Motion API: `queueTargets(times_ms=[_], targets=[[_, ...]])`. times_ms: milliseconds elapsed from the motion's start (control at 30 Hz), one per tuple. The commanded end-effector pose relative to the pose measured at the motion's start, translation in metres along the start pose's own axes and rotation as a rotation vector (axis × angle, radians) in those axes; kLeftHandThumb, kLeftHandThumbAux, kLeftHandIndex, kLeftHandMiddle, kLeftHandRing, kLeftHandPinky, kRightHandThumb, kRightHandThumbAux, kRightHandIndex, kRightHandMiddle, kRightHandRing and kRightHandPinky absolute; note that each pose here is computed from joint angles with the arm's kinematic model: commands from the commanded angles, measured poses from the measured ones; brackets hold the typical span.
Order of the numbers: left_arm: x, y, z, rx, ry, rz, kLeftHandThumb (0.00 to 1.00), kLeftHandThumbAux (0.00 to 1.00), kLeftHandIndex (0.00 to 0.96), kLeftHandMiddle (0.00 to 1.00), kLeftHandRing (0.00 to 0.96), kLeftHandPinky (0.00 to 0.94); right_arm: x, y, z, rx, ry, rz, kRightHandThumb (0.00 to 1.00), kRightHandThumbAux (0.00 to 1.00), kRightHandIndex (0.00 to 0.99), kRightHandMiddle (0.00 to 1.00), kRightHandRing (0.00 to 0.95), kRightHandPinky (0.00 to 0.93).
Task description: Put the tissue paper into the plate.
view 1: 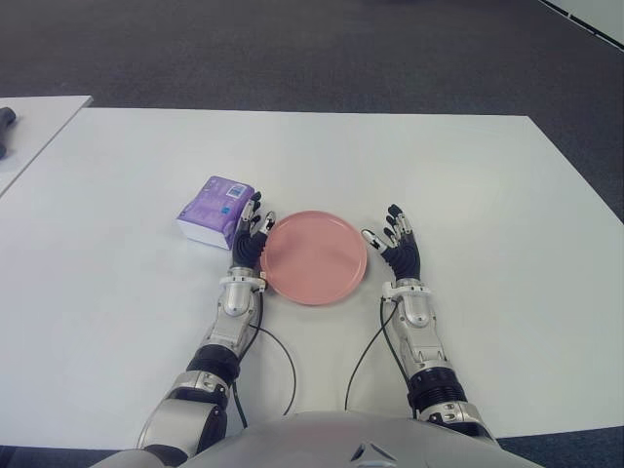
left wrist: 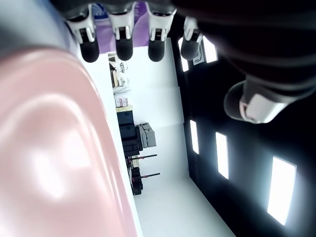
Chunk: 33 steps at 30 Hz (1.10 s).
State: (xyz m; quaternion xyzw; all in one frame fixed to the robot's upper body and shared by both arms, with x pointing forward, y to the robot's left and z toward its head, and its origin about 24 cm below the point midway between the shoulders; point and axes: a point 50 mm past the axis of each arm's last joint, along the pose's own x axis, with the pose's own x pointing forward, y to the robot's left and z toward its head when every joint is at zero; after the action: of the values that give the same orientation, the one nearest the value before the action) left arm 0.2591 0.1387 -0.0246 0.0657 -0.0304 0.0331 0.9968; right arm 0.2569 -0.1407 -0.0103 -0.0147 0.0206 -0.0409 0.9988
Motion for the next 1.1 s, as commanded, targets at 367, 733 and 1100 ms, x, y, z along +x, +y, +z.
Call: queueTargets(times_ms=[367,733,1100], targets=[[-0.019,0.003,-0.021,0.037,0.103,-0.009,0.0,0.396,0.0,0.0,0.0,0.0,-0.011,0.001,-0.023,0.005,0.141,-0.008,0.02,0.685,0.0,0.0,0.0,0.0],[-0.011,0.006,-0.001,0.044,0.015,-0.015,0.0,0.397,0.0,0.0,0.0,0.0,-0.012,0.002,-0.023,0.006,0.138,-0.006,0.038,0.698,0.0,0.0,0.0,0.0],[0.005,0.047,0.111,0.266,-0.541,0.048,0.008,0.488,0.0,0.0,0.0,0.0,-0.011,0.004,-0.023,-0.003,0.129,0.016,0.051,0.714,0.0,0.0,0.0,0.0]])
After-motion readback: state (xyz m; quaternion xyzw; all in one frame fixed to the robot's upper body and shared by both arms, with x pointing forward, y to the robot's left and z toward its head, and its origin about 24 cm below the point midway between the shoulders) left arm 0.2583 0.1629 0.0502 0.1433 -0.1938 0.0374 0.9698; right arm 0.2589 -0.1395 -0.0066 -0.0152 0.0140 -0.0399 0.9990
